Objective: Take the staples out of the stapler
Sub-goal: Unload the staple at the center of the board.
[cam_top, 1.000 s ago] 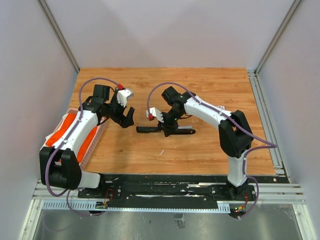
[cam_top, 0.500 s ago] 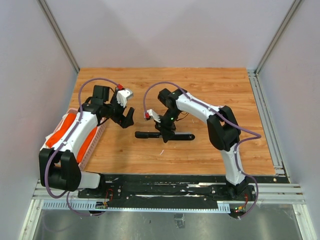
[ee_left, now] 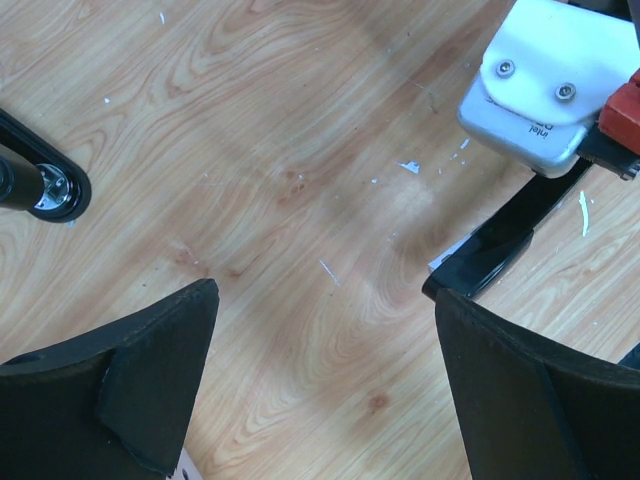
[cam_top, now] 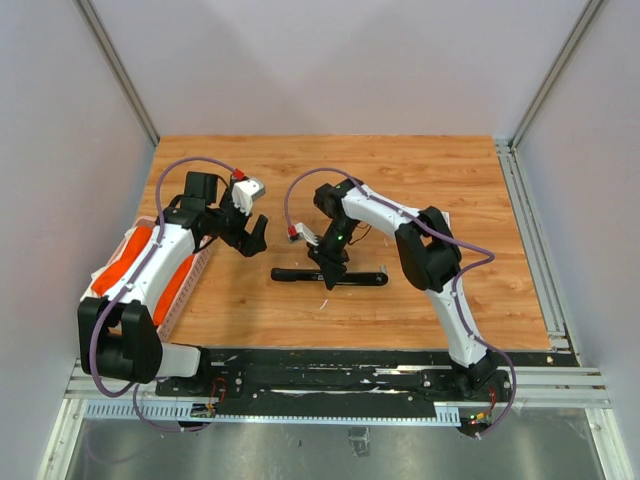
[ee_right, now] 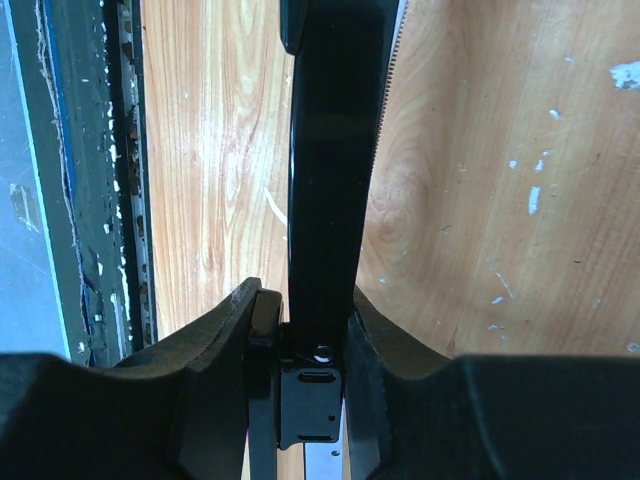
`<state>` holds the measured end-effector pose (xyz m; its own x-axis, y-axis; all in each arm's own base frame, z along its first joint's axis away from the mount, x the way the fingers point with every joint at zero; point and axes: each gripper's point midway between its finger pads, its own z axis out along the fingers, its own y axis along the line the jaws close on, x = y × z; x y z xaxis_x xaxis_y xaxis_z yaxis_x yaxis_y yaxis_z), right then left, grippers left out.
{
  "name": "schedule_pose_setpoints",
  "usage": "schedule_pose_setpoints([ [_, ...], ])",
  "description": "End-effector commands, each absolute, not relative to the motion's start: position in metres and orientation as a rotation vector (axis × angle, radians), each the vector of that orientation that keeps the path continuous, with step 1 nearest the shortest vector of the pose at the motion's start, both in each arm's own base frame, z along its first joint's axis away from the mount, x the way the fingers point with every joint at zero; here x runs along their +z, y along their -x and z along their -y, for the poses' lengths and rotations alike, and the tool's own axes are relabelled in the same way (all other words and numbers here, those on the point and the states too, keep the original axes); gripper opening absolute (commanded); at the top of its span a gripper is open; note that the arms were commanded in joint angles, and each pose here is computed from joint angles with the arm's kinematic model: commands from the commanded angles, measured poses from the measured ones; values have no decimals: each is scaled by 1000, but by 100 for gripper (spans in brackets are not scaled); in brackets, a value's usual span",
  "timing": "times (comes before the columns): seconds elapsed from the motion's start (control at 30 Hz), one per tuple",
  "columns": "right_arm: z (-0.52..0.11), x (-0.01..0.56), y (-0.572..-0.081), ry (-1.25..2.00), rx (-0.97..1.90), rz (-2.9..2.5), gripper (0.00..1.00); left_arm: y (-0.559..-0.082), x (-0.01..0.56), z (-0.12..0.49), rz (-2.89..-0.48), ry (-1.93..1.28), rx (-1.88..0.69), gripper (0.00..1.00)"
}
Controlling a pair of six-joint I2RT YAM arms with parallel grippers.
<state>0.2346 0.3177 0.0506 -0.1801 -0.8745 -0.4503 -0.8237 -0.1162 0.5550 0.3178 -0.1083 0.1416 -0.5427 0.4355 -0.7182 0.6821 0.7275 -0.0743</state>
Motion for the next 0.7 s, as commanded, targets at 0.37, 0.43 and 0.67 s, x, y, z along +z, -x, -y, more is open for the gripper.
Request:
schedule_pose_setpoints([
  [0.37, -312, 80, -276, -2234, -941, 2218, 1, -325, 147, 103, -2192, -807, -414, 94],
  [0.43, -310, 82, -286, -2296, -854, 2261, 1, -326, 148, 102, -2186, -798, -406, 94],
  [0.67, -301, 89, -324, -2497, -505, 2418, 1, -332, 152, 96, -2168, -762, -354, 95],
])
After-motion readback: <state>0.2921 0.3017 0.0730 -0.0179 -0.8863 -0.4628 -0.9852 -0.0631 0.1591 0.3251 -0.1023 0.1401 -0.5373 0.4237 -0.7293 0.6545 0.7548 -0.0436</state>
